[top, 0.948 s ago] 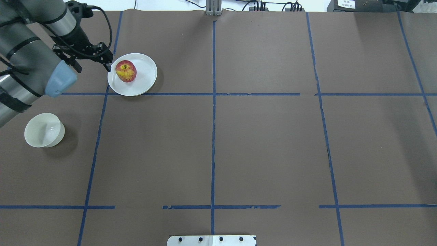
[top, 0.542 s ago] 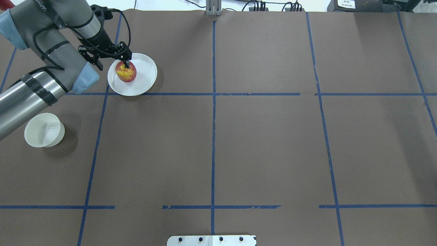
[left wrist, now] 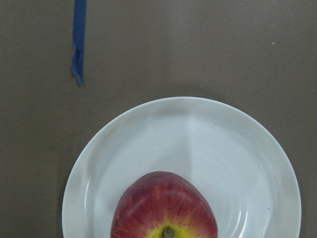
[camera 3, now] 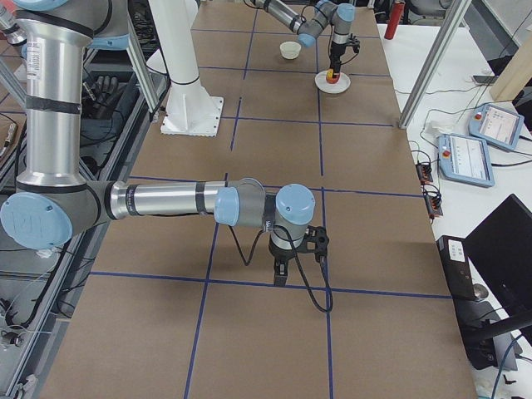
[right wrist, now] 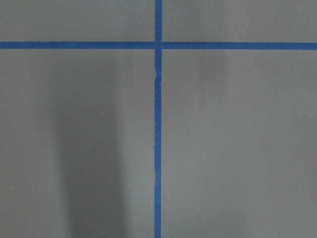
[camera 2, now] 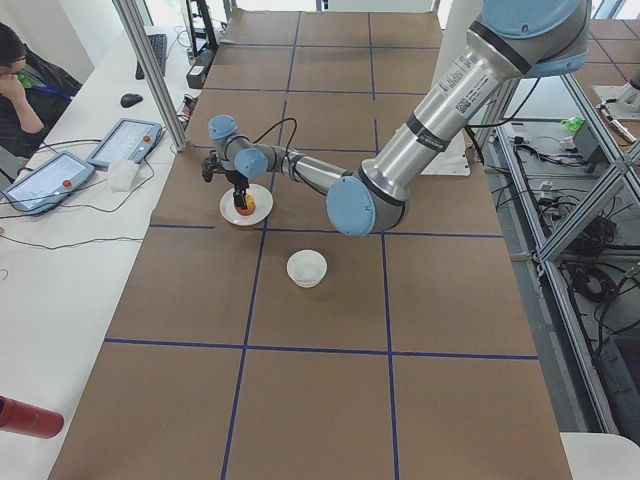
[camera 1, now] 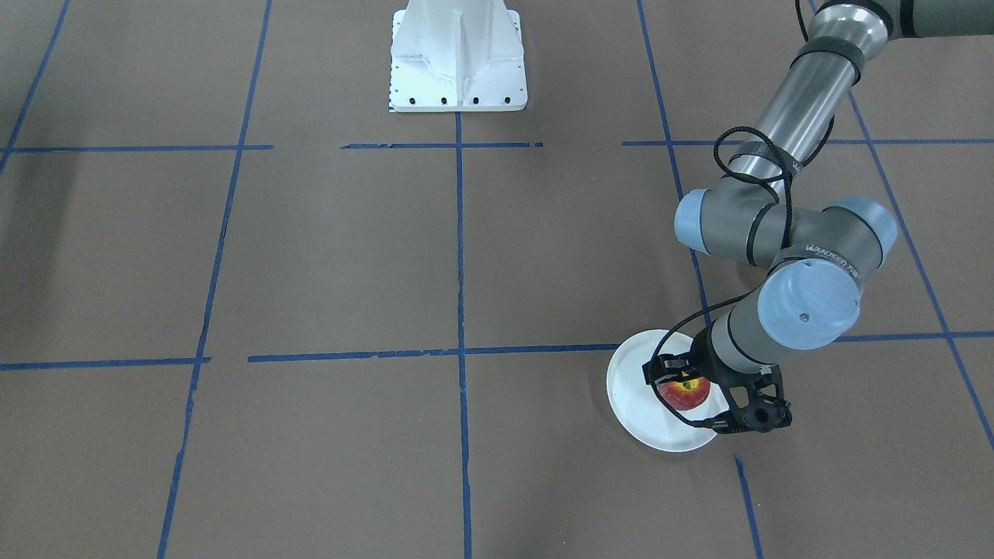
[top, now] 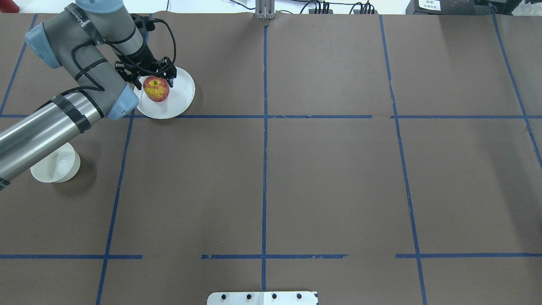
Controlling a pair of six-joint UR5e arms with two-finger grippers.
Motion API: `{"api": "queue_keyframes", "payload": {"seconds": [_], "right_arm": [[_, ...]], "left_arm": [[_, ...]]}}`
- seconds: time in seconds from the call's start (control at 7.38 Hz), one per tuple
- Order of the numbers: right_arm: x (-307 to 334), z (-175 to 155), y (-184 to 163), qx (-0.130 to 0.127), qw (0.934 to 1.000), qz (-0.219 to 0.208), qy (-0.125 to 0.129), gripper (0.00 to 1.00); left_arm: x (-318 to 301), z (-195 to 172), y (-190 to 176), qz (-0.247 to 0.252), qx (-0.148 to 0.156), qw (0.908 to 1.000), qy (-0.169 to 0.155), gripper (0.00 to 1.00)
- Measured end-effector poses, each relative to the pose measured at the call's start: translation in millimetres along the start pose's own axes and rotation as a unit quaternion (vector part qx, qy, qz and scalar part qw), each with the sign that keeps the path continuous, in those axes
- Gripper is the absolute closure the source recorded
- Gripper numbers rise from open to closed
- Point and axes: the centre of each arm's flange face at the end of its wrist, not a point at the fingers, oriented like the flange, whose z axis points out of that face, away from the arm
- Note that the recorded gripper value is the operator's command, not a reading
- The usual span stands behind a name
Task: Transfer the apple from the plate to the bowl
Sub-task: 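Reach the left gripper down over the apple on the white plate, then close the left gripper around the red-yellow apple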
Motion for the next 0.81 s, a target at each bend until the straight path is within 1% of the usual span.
{"api": "queue_keyframes", "payload": {"seconds": [0.41, 0.54, 0.68, 0.81], "right_arm": [[-0.2, 0.2, 0.0, 0.000, 1.0000, 0.000, 0.000, 0.00], [-0.3, 0.0, -0.2, 0.000, 1.0000, 0.000, 0.000, 0.00], [-0.4, 0.0, -0.3, 0.000, 1.0000, 0.000, 0.000, 0.00], [-0.4, 0.0, -0.2, 0.000, 1.0000, 0.000, 0.000, 0.00]], "left_arm": [[-4.3, 22.1, 0.9, 0.004, 0.004, 1.0000, -0.002, 0.00], [-4.8, 27.2, 1.8, 0.005, 0.006, 1.0000, -0.002, 0.11], [-4.2, 30.8, 3.4, 0.006, 0.007, 1.0000, -0.002, 0.46], [-3.1, 33.6, 5.3, 0.008, 0.006, 0.9999, -0.003, 0.69]]}}
